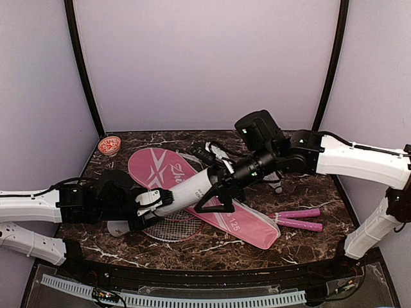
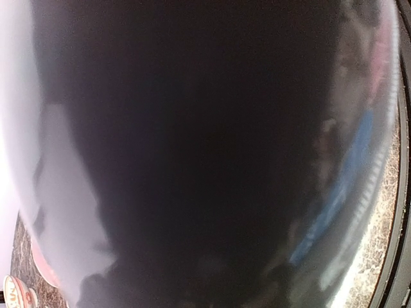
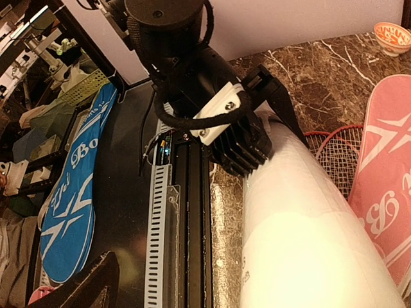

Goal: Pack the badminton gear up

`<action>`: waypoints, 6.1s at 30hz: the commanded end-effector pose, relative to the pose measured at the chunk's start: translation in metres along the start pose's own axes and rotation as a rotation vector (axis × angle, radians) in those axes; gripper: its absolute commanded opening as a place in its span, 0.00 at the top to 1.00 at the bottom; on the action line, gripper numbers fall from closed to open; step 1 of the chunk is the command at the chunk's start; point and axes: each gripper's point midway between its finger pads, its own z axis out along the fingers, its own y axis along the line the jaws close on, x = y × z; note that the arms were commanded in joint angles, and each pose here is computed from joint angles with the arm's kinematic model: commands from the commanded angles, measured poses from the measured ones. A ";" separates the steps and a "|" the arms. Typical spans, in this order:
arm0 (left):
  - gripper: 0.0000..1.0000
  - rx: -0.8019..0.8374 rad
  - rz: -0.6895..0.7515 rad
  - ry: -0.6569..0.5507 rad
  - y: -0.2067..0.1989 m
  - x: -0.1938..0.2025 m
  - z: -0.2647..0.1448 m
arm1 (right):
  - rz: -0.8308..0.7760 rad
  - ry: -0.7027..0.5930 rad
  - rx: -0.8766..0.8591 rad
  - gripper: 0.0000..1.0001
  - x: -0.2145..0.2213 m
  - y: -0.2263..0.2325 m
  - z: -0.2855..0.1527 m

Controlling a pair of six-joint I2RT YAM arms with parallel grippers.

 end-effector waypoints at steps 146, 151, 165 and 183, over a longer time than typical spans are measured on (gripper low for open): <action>0.59 -0.217 -0.102 -0.326 0.047 -0.059 -0.051 | 0.083 -0.752 -0.089 1.00 -0.150 0.003 -0.197; 0.58 -0.215 -0.100 -0.327 0.047 -0.060 -0.051 | 0.071 -0.724 -0.160 1.00 -0.156 0.019 -0.180; 0.58 -0.212 -0.097 -0.334 0.046 -0.060 -0.052 | 0.107 -0.624 -0.194 1.00 -0.147 0.005 -0.117; 0.58 -0.161 -0.056 -0.285 0.034 -0.051 -0.040 | 0.127 -0.350 0.101 0.30 -0.102 -0.036 -0.085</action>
